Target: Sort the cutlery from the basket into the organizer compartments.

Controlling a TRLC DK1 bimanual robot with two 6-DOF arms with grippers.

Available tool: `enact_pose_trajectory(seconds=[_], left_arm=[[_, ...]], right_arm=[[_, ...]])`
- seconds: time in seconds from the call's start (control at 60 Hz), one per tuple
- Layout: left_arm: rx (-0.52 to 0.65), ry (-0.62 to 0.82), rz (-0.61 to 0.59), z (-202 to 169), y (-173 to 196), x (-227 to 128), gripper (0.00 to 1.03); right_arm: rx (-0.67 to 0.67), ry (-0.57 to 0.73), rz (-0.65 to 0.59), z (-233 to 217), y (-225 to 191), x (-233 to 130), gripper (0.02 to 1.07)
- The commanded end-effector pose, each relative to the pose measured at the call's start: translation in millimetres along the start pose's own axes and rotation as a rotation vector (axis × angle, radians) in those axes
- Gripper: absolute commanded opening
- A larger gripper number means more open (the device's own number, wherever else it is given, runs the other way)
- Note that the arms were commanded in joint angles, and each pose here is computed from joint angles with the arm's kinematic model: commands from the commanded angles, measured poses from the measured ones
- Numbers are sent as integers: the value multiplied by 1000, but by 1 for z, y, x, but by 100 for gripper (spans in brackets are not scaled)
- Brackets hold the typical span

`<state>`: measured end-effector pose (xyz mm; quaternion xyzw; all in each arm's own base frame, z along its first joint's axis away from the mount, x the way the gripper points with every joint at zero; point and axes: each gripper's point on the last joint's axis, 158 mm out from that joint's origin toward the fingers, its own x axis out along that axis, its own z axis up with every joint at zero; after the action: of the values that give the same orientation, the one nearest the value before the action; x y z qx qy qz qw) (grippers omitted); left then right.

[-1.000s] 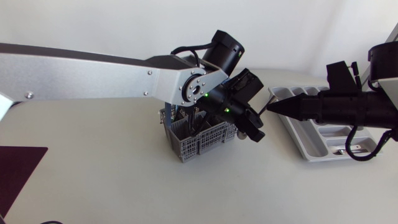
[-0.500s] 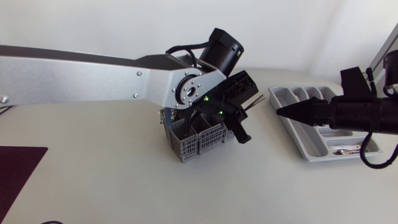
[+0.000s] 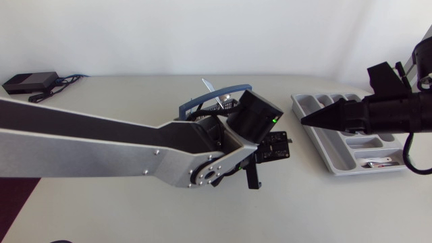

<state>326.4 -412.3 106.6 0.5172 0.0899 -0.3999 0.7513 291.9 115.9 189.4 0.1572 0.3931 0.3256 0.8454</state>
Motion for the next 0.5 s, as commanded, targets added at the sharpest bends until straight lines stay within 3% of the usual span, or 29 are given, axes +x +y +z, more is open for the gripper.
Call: enact_pose_trajectory(seconds=[0.0,0.183,0.333,0.483], left_arm=[[88,-8,78,-1,11,-7,3],[124,-15,153,-3,17,-6,3],[138,-16,152,-4,15,-10,3],[169,-58,152,4,10,-20,3]], right_arm=[[-17,33,5,-3,2,0,60],[-28,77,-6,-16,-2,4,52],[-139,136,-29,-28,-2,15,52],[-148,214,10,-28,-4,23,52]])
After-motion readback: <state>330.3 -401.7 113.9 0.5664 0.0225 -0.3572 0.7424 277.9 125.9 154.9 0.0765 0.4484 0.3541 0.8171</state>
